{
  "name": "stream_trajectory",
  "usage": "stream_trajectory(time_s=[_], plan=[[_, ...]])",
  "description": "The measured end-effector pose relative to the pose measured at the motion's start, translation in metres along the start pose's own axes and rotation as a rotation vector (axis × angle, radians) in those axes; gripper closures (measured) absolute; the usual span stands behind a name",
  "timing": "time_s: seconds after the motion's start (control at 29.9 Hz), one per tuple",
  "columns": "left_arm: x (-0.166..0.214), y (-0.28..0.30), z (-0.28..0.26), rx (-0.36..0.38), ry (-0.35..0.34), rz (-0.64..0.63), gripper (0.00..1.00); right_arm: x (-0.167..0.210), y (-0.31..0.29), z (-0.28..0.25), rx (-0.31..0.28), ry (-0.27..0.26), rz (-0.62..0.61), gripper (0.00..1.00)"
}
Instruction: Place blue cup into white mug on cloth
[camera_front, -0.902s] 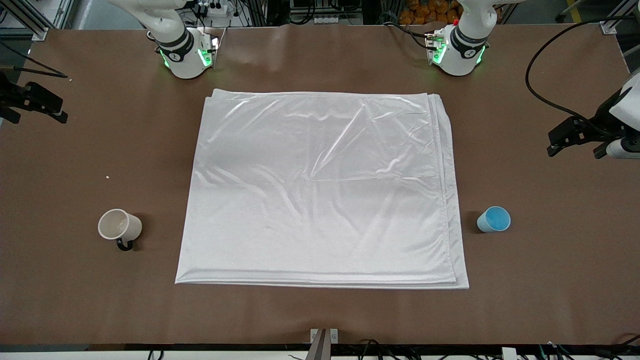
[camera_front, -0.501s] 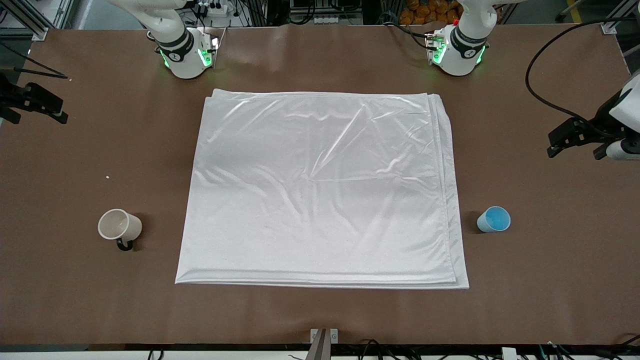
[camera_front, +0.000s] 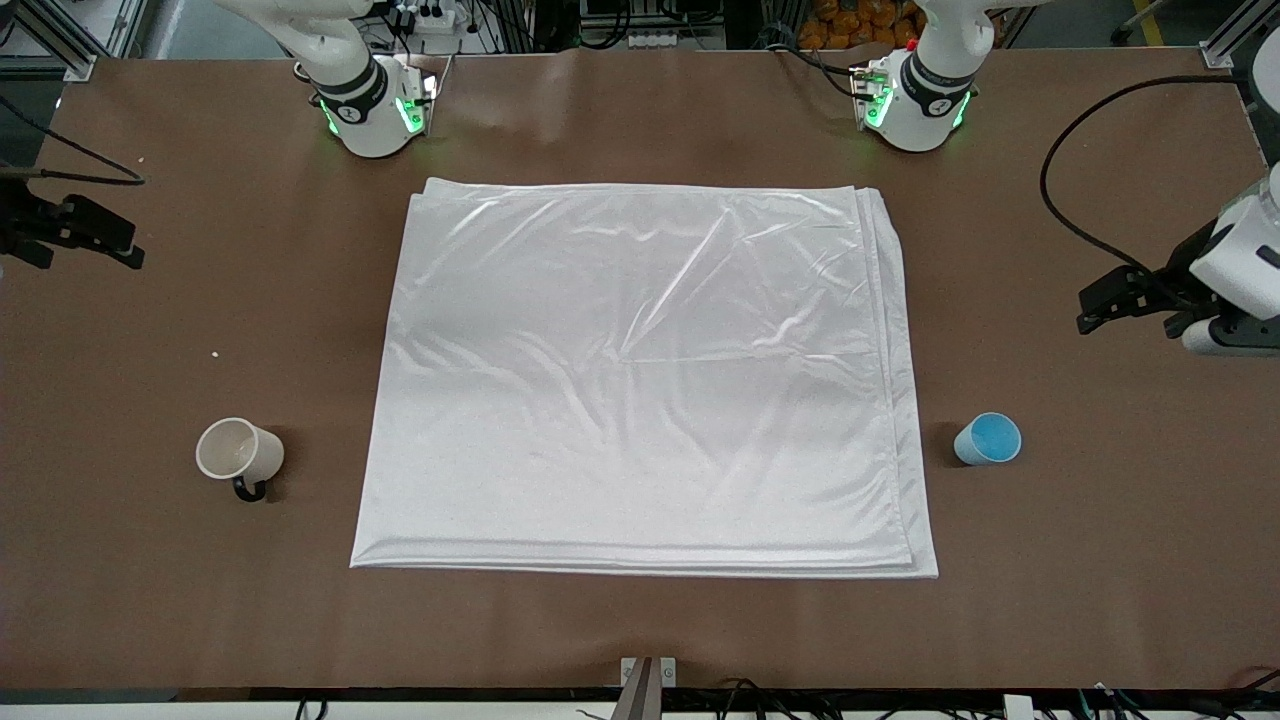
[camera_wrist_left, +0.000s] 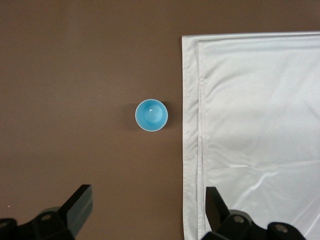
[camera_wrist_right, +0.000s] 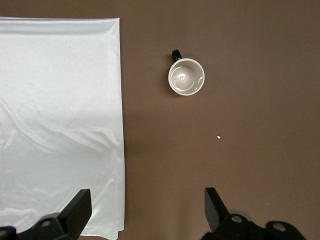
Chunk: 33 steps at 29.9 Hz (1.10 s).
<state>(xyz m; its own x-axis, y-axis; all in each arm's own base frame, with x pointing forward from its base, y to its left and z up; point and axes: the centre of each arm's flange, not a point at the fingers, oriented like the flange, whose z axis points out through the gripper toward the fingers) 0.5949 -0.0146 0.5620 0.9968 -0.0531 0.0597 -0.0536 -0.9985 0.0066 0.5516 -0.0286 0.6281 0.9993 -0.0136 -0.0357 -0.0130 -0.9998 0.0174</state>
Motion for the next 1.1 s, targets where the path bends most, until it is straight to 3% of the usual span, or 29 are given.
stream_trajectory(time_s=[0.3,0.5,0.8,1.1], plan=[[0.032,-0.027,0.09,-0.011,-0.03,-0.039,0.0,0.031,0.016,0.058,0.005,-0.069,0.02,0.0],[0.037,-0.038,0.15,-0.013,-0.003,-0.057,0.0,0.058,0.029,0.112,0.013,-0.112,0.029,0.0],[0.028,-0.038,0.198,0.003,-0.024,-0.044,0.0,0.089,0.016,0.164,0.016,-0.098,0.002,0.0],[0.032,-0.043,0.242,0.024,-0.023,-0.027,0.0,0.109,-0.002,0.201,-0.024,-0.089,-0.065,0.0]])
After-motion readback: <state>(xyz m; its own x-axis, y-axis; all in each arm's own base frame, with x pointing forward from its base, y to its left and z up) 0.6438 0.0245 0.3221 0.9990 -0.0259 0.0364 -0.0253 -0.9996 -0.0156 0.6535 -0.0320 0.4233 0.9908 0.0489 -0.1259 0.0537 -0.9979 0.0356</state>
